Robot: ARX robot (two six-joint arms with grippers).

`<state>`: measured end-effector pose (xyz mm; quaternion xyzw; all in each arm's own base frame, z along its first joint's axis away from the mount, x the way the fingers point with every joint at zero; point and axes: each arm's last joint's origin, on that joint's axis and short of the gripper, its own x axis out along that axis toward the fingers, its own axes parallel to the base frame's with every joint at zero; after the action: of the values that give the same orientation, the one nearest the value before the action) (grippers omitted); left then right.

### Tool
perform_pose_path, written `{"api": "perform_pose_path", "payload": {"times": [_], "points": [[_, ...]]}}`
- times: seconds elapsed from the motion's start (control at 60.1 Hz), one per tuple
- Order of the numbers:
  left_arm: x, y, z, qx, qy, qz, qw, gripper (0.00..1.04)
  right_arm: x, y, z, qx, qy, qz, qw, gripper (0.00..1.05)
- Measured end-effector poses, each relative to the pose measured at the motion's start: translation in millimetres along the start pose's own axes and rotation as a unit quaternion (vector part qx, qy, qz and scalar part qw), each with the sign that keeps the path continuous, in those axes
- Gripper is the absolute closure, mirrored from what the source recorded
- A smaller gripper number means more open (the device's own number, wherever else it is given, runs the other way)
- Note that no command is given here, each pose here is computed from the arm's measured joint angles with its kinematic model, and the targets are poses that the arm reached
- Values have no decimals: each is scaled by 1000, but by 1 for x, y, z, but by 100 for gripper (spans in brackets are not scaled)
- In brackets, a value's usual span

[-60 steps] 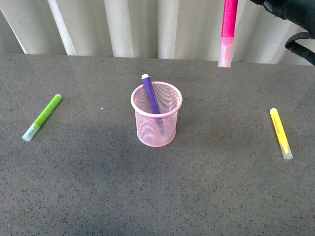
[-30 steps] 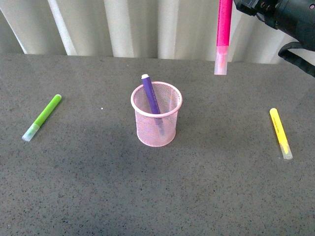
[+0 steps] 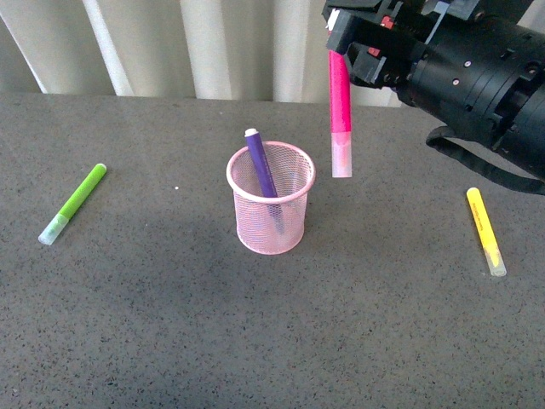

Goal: Insert purple and pink pens into pink cup

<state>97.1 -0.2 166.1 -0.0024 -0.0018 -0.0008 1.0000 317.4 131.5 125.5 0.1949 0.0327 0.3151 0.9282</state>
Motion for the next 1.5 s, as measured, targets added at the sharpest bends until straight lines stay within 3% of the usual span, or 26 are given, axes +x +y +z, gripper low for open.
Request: {"api": "perform_pose_path", "payload": {"times": [0.116, 0.233, 0.449, 0.716, 0.999, 1.498], "points": [[0, 0, 0, 0, 0, 0, 1000, 7, 16, 6, -12, -5, 7, 14, 1000, 93], [0, 0, 0, 0, -1, -2, 1000, 7, 85, 27, -32, -27, -14, 64, 997, 93], [0, 0, 0, 0, 0, 2, 1000, 7, 105, 43, -30, -29, -26, 84, 996, 93], [0, 0, 0, 0, 0, 0, 1000, 7, 101, 26, -23, -30, -35, 66, 997, 93], [0, 0, 0, 0, 0, 0, 1000, 7, 80, -10, -6, -30, -47, 38, 998, 93], [0, 0, 0, 0, 0, 0, 1000, 7, 76, -10, -10, -30, -40, 41, 998, 91]]}}
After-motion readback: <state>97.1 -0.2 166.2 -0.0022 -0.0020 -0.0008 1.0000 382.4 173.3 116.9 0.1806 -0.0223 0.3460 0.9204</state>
